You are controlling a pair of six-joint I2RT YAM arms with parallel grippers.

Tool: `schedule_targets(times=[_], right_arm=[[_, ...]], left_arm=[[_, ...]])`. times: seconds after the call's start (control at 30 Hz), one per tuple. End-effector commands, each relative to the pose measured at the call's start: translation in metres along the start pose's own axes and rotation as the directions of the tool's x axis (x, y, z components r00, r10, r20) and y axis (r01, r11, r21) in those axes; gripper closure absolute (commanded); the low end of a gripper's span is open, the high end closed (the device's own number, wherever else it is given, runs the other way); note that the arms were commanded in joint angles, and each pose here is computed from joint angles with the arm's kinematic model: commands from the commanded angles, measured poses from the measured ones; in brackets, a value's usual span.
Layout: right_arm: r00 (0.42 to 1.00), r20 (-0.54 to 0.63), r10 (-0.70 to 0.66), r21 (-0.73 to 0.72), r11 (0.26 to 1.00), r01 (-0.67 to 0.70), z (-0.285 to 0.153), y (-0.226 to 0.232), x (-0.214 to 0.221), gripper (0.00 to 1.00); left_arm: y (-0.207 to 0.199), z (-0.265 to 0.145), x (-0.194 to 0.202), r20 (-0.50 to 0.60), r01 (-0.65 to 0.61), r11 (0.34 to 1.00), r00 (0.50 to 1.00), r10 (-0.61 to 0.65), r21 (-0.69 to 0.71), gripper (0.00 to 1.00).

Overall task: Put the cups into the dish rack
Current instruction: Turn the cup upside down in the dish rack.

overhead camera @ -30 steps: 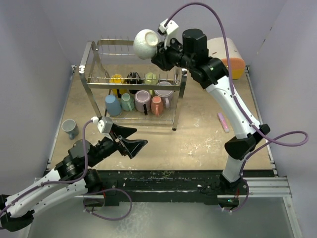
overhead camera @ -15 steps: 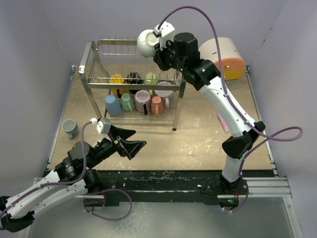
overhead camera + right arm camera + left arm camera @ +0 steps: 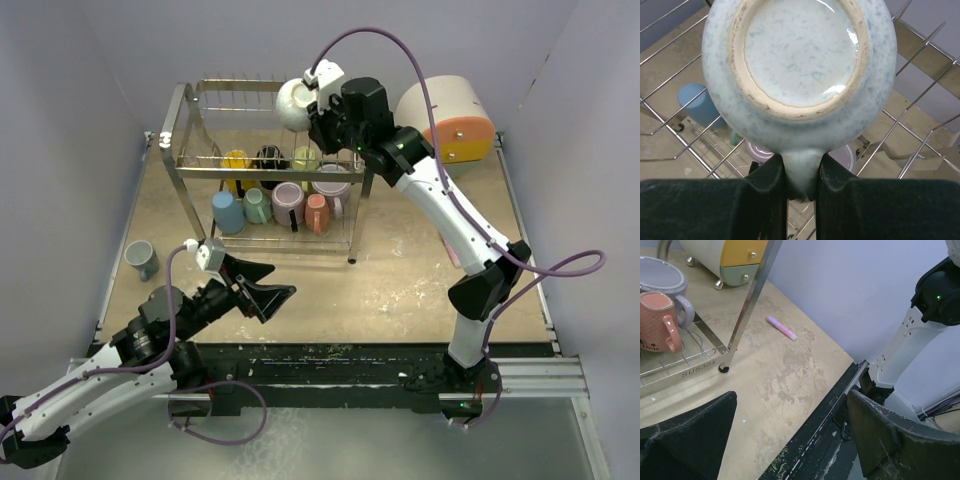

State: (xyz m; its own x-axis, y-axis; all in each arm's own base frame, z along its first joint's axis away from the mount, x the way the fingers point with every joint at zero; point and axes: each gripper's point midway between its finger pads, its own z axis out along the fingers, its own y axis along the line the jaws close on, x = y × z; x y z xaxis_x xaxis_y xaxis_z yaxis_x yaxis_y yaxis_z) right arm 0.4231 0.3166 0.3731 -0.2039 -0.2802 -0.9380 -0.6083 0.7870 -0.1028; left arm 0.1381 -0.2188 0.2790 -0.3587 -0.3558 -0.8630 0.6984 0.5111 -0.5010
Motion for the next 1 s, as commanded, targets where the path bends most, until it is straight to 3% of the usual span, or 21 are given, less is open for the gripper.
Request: schedule_targets(times=[0.0, 0.3, 0.67, 0.97], right_arm=[[0.973, 0.231, 0.005, 0.013, 1.0, -0.008, -0.037, -0.005, -0.071, 0.9], [0.974, 0.228, 0.011, 0.001, 1.0, -0.012, -0.036, -0.003, -0.07, 0.72], [0.962, 0.272, -0.006, -0.021, 1.0, 0.012, -0.052, -0.001, -0.086, 0.62], [0.908, 0.394, -0.143, -0.183, 0.956, 0.23, -0.105, 0.031, -0.12, 0.5]], left_arm=[[-0.006, -0.001, -0.01, 0.037, 0.013, 1.0, 0.999, -0.013, 0.023, 0.06], [-0.01, -0.003, -0.015, 0.049, 0.018, 0.999, 0.999, -0.019, 0.034, 0.06], [-0.021, -0.004, -0.035, 0.053, -0.007, 0.999, 0.999, 0.005, 0.041, 0.06], [-0.02, 0.004, -0.053, -0.049, -0.12, 0.991, 0.992, 0.117, -0.053, 0.05]])
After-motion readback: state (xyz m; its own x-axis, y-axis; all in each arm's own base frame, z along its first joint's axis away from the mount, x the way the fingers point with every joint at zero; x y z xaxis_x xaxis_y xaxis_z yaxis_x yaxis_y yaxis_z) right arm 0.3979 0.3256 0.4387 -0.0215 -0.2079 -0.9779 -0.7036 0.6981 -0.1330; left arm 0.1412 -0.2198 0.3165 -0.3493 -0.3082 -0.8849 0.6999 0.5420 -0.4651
